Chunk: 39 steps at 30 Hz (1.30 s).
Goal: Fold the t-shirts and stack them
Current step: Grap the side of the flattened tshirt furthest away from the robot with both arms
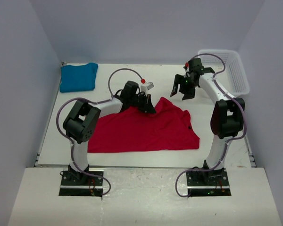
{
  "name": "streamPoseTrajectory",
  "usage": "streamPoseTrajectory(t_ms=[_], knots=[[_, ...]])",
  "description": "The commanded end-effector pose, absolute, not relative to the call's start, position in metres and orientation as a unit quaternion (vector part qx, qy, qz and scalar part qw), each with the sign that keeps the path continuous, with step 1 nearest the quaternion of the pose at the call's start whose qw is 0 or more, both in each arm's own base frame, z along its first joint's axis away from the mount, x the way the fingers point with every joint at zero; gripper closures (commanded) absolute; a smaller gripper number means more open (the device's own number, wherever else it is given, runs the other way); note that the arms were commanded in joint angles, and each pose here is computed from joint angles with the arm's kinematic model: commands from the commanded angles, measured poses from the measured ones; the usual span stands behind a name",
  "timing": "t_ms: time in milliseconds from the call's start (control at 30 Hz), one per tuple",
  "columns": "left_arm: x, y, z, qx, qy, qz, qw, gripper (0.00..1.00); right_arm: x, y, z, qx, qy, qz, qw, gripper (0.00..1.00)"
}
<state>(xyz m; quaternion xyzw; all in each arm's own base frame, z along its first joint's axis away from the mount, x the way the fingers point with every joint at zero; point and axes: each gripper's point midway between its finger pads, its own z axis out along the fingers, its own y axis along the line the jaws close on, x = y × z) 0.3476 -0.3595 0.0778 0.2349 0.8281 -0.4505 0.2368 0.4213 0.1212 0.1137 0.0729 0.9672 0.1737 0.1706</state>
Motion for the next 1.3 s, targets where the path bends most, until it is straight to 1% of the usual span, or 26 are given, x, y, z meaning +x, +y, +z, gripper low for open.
streamPoseTrajectory(t_ms=[0, 133, 200, 300, 367, 400, 433, 467, 500, 567, 600, 667, 700, 800, 867, 1000, 1067, 1100, 1267], knots=[[0.341, -0.368, 0.109, 0.246, 0.804, -0.458, 0.289, 1.0, 0.417, 0.135, 0.117, 0.057, 0.966, 0.183, 0.175, 0.25], [0.319, -0.368, 0.102, 0.252, 0.804, -0.458, 0.285, 1.0, 0.41, 0.148, 0.114, 0.04, 0.967, 0.181, 0.173, 0.26], [0.311, -0.367, 0.101, 0.247, 0.804, -0.46, 0.283, 1.0, 0.408, 0.152, 0.114, 0.031, 0.967, 0.184, 0.172, 0.29], [0.304, -0.361, 0.088, 0.242, 0.814, -0.451, 0.275, 1.0, 0.409, 0.16, 0.113, 0.021, 0.968, 0.189, 0.165, 0.48], [0.299, -0.357, 0.082, 0.241, 0.818, -0.447, 0.269, 1.0, 0.414, 0.161, 0.115, 0.018, 0.967, 0.189, 0.167, 0.56], [0.297, -0.356, 0.081, 0.243, 0.819, -0.446, 0.268, 1.0, 0.416, 0.16, 0.115, 0.015, 0.968, 0.187, 0.167, 0.55], [0.296, -0.354, 0.079, 0.242, 0.82, -0.444, 0.268, 1.0, 0.416, 0.161, 0.11, 0.014, 0.97, 0.185, 0.157, 0.52], [0.297, -0.353, 0.077, 0.242, 0.823, -0.437, 0.27, 0.99, 0.415, 0.164, 0.112, 0.007, 0.969, 0.191, 0.155, 0.42], [0.298, -0.351, 0.075, 0.242, 0.826, -0.432, 0.269, 0.92, 0.414, 0.167, 0.112, -0.001, 0.968, 0.198, 0.154, 0.35], [0.298, -0.348, 0.071, 0.241, 0.832, -0.422, 0.266, 0.87, 0.412, 0.171, 0.109, -0.003, 0.968, 0.202, 0.15, 0.22], [0.297, -0.348, 0.072, 0.242, 0.832, -0.423, 0.267, 0.82, 0.41, 0.175, 0.108, -0.007, 0.968, 0.203, 0.146, 0.21], [0.299, -0.347, 0.075, 0.236, 0.833, -0.42, 0.271, 0.75, 0.402, 0.182, 0.103, -0.014, 0.968, 0.211, 0.132, 0.22], [0.299, -0.347, 0.076, 0.237, 0.832, -0.42, 0.273, 0.7, 0.397, 0.19, 0.101, -0.02, 0.969, 0.212, 0.128, 0.22], [0.303, -0.346, 0.085, 0.23, 0.833, -0.413, 0.287, 0.62, 0.39, 0.202, 0.095, -0.031, 0.969, 0.213, 0.12, 0.24], [0.308, -0.344, 0.094, 0.226, 0.832, -0.408, 0.301, 0.6, 0.39, 0.205, 0.088, -0.029, 0.971, 0.212, 0.111, 0.27], [0.313, -0.337, 0.112, 0.215, 0.838, -0.389, 0.317, 0.58, 0.383, 0.206, 0.083, -0.015, 0.973, 0.203, 0.107, 0.36], [0.32, -0.332, 0.119, 0.205, 0.843, -0.372, 0.329, 0.58, 0.375, 0.207, 0.079, -0.018, 0.975, 0.199, 0.1, 0.36], [0.325, -0.33, 0.131, 0.2, 0.846, -0.364, 0.334, 0.58, 0.371, 0.204, 0.075, -0.014, 0.977, 0.188, 0.097, 0.36], [0.325, -0.322, 0.142, 0.189, 0.85, -0.359, 0.336, 0.57, 0.365, 0.195, 0.066, -0.005, 0.982, 0.166, 0.09, 0.36]])
